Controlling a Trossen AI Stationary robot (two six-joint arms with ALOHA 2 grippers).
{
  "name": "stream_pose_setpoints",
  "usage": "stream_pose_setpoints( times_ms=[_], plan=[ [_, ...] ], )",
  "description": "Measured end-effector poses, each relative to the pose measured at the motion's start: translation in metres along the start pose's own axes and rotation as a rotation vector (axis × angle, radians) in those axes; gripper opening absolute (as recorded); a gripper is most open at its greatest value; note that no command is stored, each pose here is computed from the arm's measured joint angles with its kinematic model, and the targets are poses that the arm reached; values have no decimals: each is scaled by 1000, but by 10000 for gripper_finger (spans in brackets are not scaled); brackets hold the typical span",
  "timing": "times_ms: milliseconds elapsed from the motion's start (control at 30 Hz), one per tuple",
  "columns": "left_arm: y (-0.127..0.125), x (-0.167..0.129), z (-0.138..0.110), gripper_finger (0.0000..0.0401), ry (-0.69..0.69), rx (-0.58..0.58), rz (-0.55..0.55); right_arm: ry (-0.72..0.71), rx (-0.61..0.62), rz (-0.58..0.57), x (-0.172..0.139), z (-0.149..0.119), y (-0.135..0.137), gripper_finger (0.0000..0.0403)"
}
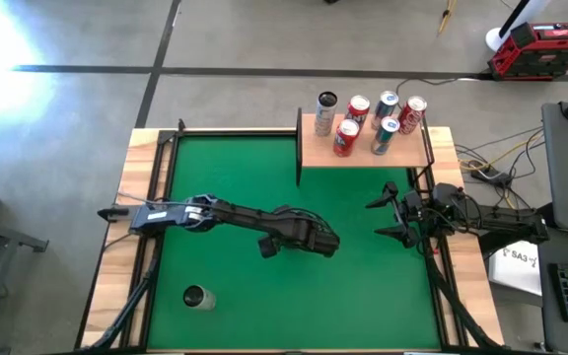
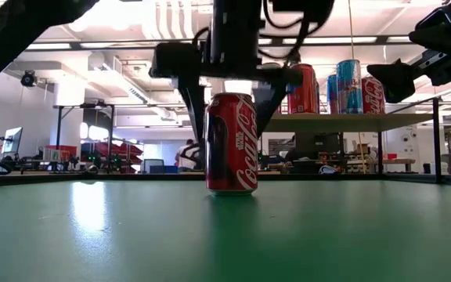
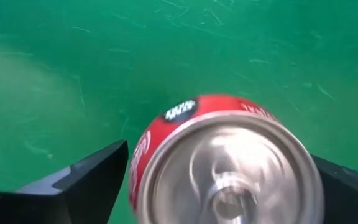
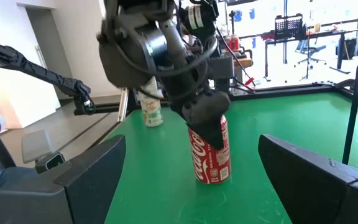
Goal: Place canned beverage on shelf
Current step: Move the red-white soda can to the center of the table
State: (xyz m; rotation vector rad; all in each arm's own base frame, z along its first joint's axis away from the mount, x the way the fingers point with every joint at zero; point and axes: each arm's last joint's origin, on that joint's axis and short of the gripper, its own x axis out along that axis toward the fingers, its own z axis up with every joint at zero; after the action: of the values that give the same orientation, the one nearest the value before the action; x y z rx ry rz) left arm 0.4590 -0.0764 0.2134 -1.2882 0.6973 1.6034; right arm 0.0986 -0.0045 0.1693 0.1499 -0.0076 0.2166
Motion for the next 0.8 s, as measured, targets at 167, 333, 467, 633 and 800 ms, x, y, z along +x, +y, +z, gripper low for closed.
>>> stream_pose_setpoints(
  times_ms=[167,333,467,633,800],
  plan=[
    [-2,6,0,316,-3,44,19,0,0,0,0,0,0,359],
    [-1,6,-1,283,-4,137,19,0,0,0,0,0,0,359],
    [-2,5,-1,283,-8,253,3,0,0,0,0,0,0,359],
    [-12,6,0,283,-15,343,-79,0,0,0,0,0,0,359],
    [-31,9,6,283,-2,461,-199,0,0,0,0,0,0,359]
  ],
)
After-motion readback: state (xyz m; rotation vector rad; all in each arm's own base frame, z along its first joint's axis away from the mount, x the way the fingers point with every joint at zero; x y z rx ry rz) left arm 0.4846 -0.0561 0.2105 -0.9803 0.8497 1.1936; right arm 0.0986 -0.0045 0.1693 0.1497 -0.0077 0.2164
